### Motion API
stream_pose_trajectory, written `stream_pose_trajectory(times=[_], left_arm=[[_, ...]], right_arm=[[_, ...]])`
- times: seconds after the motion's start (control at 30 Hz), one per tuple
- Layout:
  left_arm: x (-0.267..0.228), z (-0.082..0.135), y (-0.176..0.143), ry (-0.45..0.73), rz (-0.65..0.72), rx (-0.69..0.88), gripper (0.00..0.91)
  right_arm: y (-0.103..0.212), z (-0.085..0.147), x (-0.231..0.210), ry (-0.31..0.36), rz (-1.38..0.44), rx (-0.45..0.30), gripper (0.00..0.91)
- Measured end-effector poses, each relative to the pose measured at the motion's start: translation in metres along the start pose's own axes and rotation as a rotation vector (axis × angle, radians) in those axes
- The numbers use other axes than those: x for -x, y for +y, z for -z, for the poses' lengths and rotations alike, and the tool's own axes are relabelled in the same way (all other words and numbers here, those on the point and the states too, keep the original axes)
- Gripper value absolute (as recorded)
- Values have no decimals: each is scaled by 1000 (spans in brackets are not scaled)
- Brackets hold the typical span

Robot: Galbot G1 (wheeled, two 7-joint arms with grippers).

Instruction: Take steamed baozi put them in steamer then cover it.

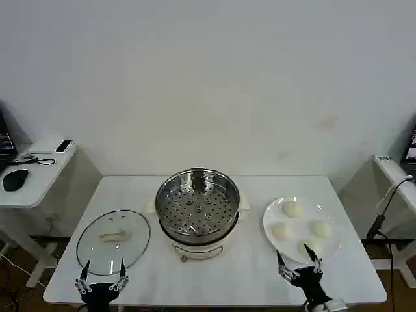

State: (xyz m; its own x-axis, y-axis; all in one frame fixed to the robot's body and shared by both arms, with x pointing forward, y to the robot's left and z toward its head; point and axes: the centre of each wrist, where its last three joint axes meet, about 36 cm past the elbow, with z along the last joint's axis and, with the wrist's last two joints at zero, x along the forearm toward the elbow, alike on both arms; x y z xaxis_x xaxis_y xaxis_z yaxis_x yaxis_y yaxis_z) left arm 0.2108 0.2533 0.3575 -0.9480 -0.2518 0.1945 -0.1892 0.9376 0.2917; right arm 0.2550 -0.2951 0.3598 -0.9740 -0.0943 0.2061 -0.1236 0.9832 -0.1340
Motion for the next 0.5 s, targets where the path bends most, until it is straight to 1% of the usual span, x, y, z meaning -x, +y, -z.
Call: stream_pose_trajectory(times=[0.1,0.2,0.3,0.5], left_arm=[[3,6,2,12,13,14,907],[6,13,5,26,20,31,907],[10,20,11,25,10,56,907],[15,33,21,23,-18,110,907]], right_arm=[[-10,4,7,5,-9,-45,907],[-24,9,18,17,-15,-107,907],[-41,18,31,33,-18,-182,907],[-80,40,64,91,22,-353,907]])
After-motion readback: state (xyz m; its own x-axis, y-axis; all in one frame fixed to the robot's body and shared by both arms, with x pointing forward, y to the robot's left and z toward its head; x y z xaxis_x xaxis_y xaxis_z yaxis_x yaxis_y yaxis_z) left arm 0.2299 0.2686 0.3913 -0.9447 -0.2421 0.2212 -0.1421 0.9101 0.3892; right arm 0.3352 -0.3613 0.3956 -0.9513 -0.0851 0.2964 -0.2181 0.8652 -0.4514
